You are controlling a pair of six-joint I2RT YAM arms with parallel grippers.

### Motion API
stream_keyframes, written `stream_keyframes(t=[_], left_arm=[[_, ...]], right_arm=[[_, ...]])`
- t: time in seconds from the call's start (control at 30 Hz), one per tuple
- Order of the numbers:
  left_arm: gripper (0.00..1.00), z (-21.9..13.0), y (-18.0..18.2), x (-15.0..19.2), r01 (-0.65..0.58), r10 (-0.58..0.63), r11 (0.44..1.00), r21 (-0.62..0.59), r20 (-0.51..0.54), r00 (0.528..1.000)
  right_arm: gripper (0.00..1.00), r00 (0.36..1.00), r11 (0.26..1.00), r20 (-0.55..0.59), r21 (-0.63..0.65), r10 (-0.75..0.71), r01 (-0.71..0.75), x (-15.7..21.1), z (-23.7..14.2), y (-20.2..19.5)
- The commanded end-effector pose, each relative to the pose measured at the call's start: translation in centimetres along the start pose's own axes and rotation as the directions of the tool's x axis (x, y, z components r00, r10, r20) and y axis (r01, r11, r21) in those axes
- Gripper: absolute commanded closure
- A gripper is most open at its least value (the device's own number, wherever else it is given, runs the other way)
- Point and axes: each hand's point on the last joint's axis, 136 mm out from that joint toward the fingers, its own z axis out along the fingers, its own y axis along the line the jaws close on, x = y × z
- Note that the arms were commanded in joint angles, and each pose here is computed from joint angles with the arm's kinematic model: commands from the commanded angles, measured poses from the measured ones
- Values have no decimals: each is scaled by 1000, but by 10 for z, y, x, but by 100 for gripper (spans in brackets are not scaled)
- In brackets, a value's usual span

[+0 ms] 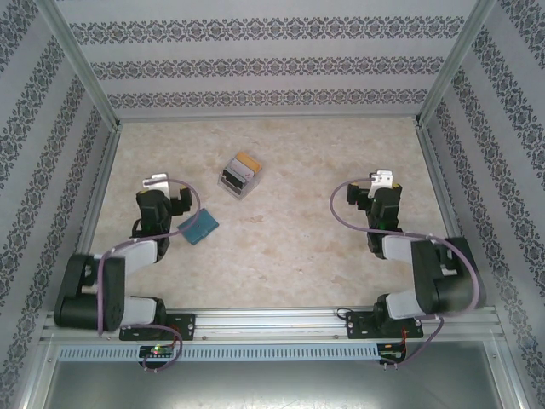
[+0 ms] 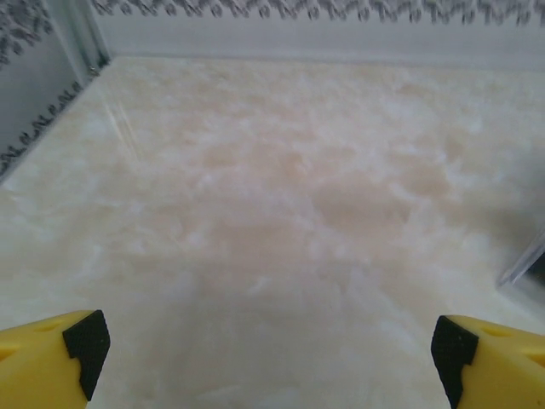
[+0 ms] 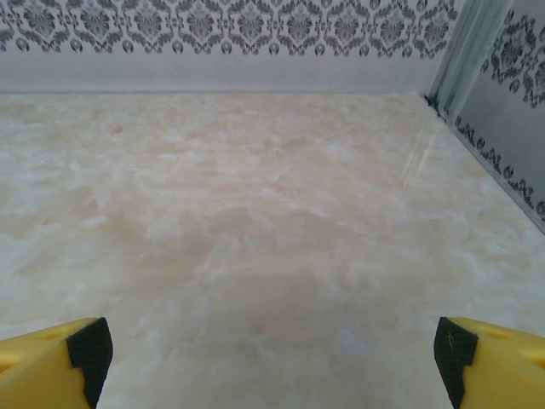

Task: Put the credit cards into the card holder
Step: Move the card holder to the bottom-center of the table.

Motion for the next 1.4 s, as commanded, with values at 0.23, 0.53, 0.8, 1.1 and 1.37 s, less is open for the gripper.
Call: stream_keyframes(t=[0.23, 0.53, 0.8, 1.1, 1.37], left_arm=[[1, -60, -39, -6, 347, -278, 920, 181, -323, 905], [0, -104, -98, 36, 538, -225, 785, 305, -669, 708], [4, -99, -102, 73, 511, -203, 826, 239, -719, 665], [4, -66, -105, 116, 422, -121, 891, 170, -805, 580], [7, -118, -163, 141, 540, -126, 838, 79, -935, 332]], right_arm=[[2, 892, 890, -329, -228, 311, -394, -39, -72, 45], [7, 740, 689, -589, -390, 325, -612, -22, -132, 111], [13, 731, 726, -649, -398, 210, -561, 9, -143, 147], [12, 736, 759, -654, -387, 174, -523, 22, -142, 162], [22, 565, 788, -781, -160, 267, -594, 62, -147, 157]])
